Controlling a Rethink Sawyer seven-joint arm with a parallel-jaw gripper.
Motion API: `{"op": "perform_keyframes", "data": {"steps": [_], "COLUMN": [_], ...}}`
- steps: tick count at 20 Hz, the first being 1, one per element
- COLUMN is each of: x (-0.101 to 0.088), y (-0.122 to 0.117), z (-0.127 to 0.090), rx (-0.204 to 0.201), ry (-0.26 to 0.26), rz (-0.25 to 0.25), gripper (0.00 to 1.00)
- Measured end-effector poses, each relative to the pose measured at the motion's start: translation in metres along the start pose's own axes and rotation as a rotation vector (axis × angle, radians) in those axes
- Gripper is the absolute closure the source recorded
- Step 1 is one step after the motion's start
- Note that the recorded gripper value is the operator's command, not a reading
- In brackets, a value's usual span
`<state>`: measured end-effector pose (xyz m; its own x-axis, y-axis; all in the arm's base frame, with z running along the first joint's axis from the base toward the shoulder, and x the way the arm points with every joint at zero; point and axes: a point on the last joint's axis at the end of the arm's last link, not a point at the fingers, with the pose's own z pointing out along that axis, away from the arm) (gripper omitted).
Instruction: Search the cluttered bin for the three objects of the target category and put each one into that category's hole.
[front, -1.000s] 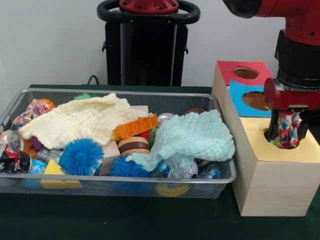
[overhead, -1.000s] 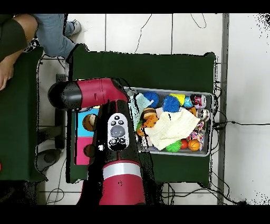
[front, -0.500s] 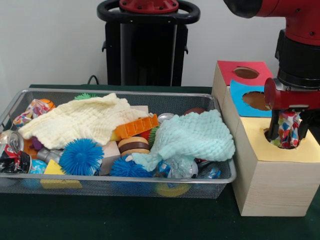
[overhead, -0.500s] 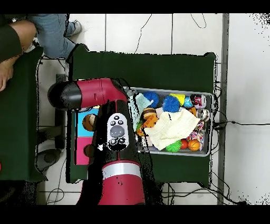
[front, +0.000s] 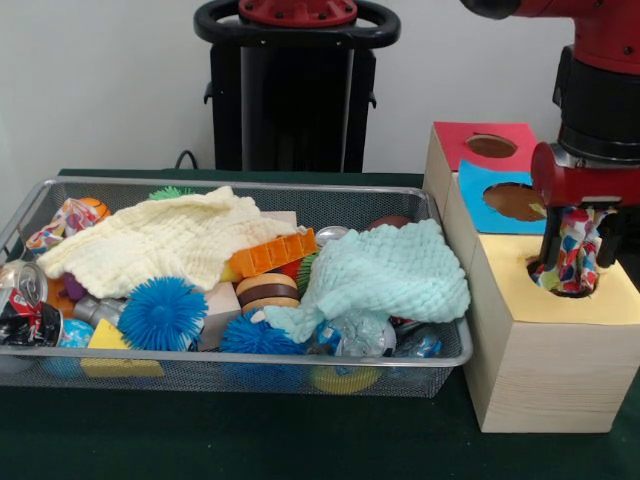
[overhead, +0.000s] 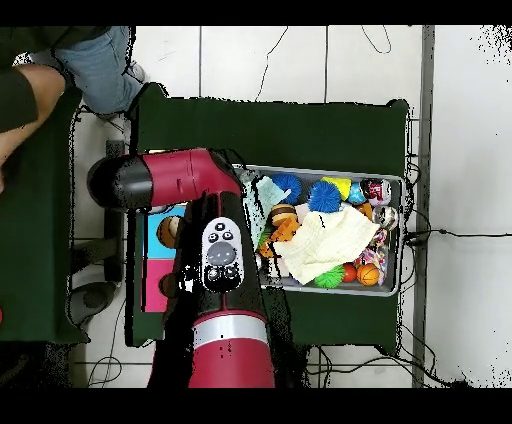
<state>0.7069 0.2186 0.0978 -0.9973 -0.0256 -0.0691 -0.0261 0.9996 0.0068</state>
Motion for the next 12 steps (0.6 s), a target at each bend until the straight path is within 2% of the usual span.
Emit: {"op": "perform_keyframes", "data": {"steps": [12], "x": [0.007], "y": [0.0], "z": [-0.035], "rx": [0.001], "ry": [-0.016], "rz": [-0.002], "gripper": [0.0]}}
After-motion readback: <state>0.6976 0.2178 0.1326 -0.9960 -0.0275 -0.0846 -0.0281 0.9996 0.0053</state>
